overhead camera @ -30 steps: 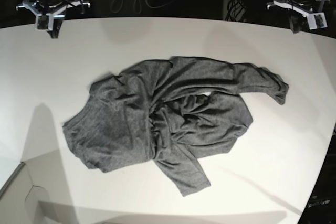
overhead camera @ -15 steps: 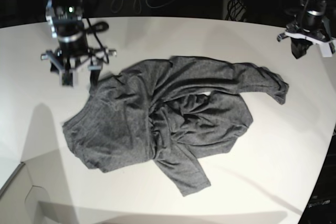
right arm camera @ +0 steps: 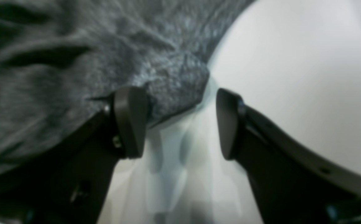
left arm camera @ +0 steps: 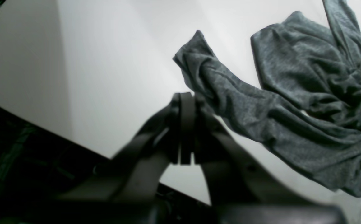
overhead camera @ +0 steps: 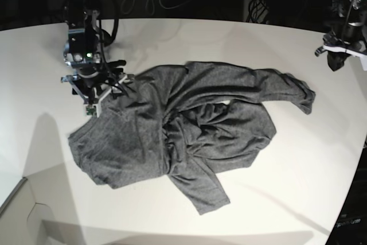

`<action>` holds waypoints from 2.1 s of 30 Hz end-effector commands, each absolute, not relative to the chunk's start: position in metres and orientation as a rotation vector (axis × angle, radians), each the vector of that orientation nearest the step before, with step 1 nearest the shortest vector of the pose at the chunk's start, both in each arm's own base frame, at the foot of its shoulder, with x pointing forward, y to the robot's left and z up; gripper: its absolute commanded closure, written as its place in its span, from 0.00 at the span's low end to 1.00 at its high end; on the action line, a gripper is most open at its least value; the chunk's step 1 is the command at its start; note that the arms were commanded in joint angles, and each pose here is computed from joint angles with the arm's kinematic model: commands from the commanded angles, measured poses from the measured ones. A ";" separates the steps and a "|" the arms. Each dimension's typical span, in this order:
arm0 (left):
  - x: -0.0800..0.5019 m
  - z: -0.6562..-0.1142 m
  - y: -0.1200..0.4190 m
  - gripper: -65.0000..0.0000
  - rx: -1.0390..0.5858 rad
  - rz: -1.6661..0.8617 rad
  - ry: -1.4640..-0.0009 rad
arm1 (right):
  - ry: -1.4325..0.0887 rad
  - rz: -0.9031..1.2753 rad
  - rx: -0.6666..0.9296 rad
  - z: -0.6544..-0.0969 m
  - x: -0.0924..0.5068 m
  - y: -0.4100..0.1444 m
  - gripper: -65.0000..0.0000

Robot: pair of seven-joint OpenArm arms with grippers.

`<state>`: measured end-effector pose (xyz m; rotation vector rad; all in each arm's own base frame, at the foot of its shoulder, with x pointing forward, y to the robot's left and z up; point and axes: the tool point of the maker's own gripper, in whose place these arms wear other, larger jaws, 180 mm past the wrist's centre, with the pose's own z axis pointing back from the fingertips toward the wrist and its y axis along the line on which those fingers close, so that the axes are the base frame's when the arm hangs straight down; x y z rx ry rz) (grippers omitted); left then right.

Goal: Layout the t-shirt on the table in an organized manner, then fold the t-shirt properly
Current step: 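Grasp the shirt edges with both grippers, one at each side, then lift the shirt with both grippers and pull the grippers apart to stretch it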

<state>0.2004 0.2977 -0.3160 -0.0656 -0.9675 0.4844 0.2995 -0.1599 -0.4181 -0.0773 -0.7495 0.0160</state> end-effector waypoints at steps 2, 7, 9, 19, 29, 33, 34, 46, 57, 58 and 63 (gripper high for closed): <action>0.210 -0.302 0.301 0.99 -0.059 0.473 -1.023 | -0.798 0.019 -0.086 -0.413 0.308 -0.163 0.45; 0.214 -0.300 0.302 0.99 -0.058 0.473 -1.035 | -0.775 0.017 -0.090 -0.425 0.301 -0.166 0.86; 0.219 -0.297 0.302 0.99 -0.066 0.475 -1.050 | -0.763 -0.020 -0.109 -0.428 0.292 -0.180 1.00; 0.249 -0.273 0.301 0.99 -0.094 0.475 -1.152 | -0.838 -0.244 -0.294 -0.392 0.257 -0.280 1.00; 0.279 -0.262 0.284 0.99 -0.183 0.449 -1.109 | -0.892 -0.492 -0.405 -0.368 0.247 -0.352 1.00; 0.287 -0.260 0.277 0.99 -0.214 0.459 -1.102 | -0.866 -0.613 -0.445 -0.373 0.227 -0.382 1.00; 0.289 -0.260 0.275 0.99 -0.223 0.466 -1.107 | -0.860 -0.636 -0.454 -0.374 0.222 -0.388 1.00; 0.325 -0.325 0.226 0.56 -0.410 0.523 -0.935 | -0.821 -0.631 -0.454 -0.382 0.211 -0.387 0.93; 0.380 -0.373 0.138 0.56 -0.506 0.396 -0.875 | -0.801 -0.583 -0.434 -0.390 0.212 -0.373 0.78; 0.383 -0.381 0.135 0.56 -0.504 0.397 -0.860 | -0.801 -0.583 -0.434 -0.390 0.212 -0.373 0.78; 0.395 -0.413 0.131 0.56 -0.472 0.415 -0.819 | -0.800 -0.582 -0.434 -0.390 0.211 -0.373 0.78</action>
